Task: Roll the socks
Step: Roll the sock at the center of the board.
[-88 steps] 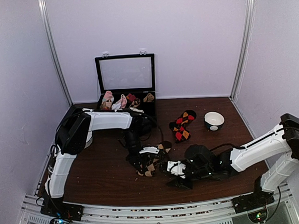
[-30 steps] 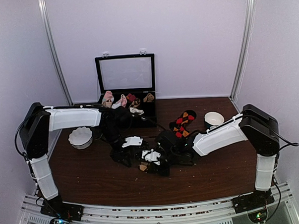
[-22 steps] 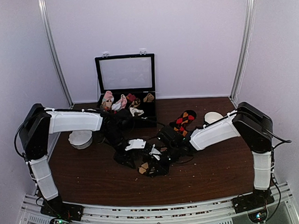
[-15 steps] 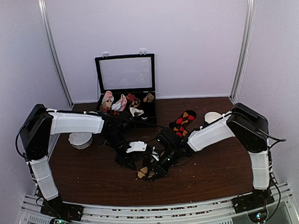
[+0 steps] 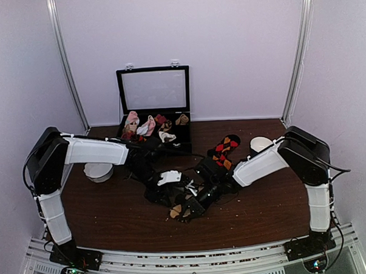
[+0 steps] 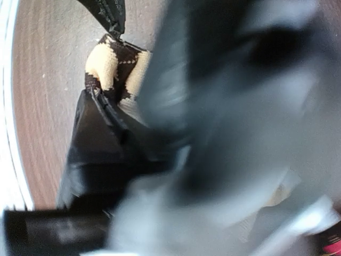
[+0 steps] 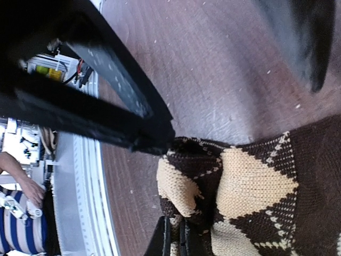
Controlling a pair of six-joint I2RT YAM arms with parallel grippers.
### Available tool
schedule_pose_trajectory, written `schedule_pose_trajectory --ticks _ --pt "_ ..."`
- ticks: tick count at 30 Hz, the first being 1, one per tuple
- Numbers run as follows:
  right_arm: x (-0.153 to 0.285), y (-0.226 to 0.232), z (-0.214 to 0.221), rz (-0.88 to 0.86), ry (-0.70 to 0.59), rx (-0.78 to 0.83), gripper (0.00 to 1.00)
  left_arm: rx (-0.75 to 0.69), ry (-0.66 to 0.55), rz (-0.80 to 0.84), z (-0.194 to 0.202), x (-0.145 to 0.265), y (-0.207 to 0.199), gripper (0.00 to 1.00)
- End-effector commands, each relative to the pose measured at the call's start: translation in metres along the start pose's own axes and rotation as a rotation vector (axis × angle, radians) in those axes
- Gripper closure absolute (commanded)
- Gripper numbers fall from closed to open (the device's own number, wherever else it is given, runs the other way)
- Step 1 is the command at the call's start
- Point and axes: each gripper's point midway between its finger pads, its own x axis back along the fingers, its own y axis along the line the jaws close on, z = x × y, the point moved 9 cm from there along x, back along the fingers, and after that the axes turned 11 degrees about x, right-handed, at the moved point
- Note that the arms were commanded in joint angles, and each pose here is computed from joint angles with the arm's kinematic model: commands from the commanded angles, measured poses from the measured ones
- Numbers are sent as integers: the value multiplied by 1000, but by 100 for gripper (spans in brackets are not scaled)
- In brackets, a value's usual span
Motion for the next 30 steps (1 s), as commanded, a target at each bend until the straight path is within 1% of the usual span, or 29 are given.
schedule_pose_trajectory --ticks 1,3,5,9,11,13,15,17,19,23,25,28,30 --pt "29 -55 57 298 186 -184 100 197 -204 36 9 52 24 48" --pt "31 -50 53 362 230 -114 100 268 -219 66 13 58 32 48" --pt "35 -45 48 426 271 -38 100 300 -199 105 12 55 33 48" --pt "35 -35 42 512 364 100 100 297 -158 151 -4 46 33 48" --pt "32 -31 42 527 415 141 100 289 -134 178 -11 41 34 49" --pt "28 -28 43 510 435 153 100 295 -145 182 -17 42 37 50" --pt "24 -26 45 468 402 129 100 282 -185 192 -20 50 36 51" --pt "20 -27 47 402 326 81 100 215 -223 175 -21 60 28 52" --pt "17 -33 52 349 282 3 100 128 -239 135 -17 69 19 52" --pt "17 -47 60 238 197 -166 100 -1 -215 49 -3 79 2 54" --pt "19 -51 62 176 129 -250 100 -57 -212 10 -2 80 -7 54" --pt "23 -56 66 116 52 -370 100 -149 -170 -5 -4 67 -21 55" --pt "24 -59 69 93 36 -422 100 -207 -121 -6 -7 52 -29 57"
